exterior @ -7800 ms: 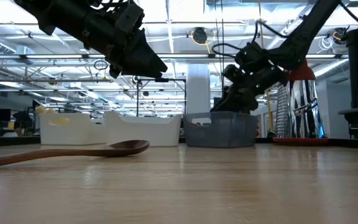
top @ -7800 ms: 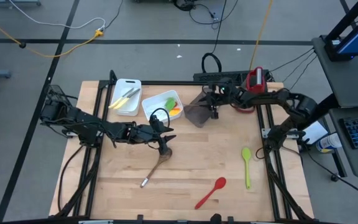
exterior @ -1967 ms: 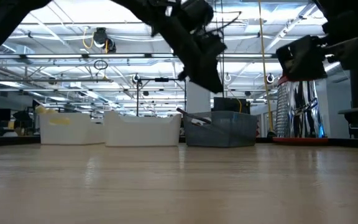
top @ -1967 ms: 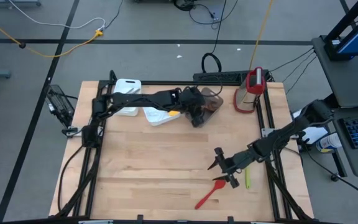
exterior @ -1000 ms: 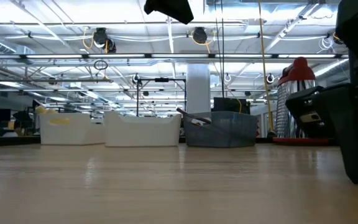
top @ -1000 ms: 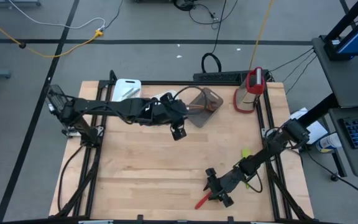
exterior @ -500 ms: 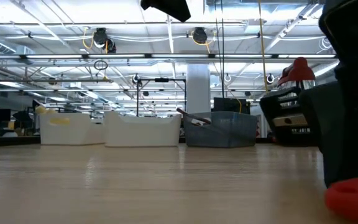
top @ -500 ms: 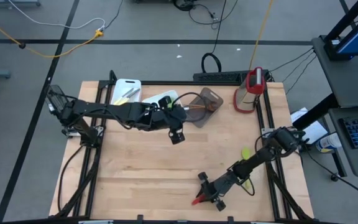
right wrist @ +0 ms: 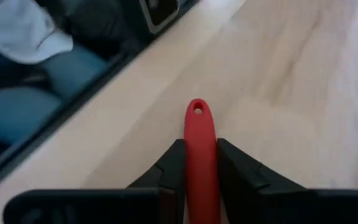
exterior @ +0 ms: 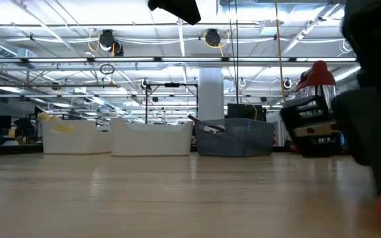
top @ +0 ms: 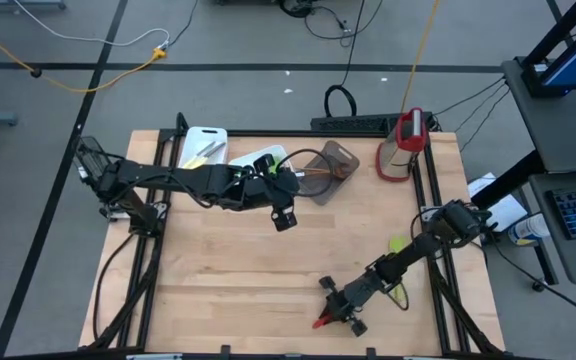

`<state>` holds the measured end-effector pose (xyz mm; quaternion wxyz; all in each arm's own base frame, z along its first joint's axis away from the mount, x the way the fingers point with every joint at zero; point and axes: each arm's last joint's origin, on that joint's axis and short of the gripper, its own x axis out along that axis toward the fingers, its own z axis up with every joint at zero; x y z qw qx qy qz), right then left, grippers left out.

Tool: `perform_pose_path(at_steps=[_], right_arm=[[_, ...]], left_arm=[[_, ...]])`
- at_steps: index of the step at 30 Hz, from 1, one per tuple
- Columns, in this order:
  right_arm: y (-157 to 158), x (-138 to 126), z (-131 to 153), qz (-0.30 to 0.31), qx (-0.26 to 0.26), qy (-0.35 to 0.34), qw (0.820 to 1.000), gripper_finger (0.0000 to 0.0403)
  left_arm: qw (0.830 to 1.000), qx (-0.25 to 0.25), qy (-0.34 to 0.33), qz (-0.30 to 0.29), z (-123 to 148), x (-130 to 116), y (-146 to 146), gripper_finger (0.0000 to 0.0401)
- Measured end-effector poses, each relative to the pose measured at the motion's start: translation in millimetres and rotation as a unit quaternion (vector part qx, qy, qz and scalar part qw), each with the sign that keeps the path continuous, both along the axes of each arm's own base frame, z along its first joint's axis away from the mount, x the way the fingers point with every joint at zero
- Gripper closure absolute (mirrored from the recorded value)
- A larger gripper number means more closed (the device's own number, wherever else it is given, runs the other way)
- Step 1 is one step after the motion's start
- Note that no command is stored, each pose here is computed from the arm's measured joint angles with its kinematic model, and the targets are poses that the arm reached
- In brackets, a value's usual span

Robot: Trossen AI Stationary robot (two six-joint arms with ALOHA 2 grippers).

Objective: Pick & Place Kitchen Items
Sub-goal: Put the red serving spoon into the black bin

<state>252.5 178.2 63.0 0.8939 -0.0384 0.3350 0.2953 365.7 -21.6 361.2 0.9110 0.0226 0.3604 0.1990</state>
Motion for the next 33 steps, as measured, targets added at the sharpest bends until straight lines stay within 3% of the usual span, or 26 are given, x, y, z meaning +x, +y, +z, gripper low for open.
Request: perform_pose_path(at_steps=[6, 12, 19, 33], right_arm=[[-12, -1, 35, 0.002, -0.018, -0.009, 1.000, 0.0344], [-33, -2, 73, -0.033, -0.054, -0.045, 0.997, 0.0340], [-55, -6, 104, -0.035, -0.094, -0.085, 0.991, 0.0341], [-112, 6, 134, -0.071, -0.173, -0.177, 0.966, 0.0341]], left_arm=[[1.000, 0.000, 0.010, -0.007, -1, -2, -6, 0.0308], [0.999, 0.003, 0.009, -0.031, 0, -5, -24, 0.0309], [0.998, 0.049, 0.022, -0.020, 0, -17, -51, 0.0308], [0.990, 0.098, 0.091, 0.038, -15, -55, -88, 0.0309]])
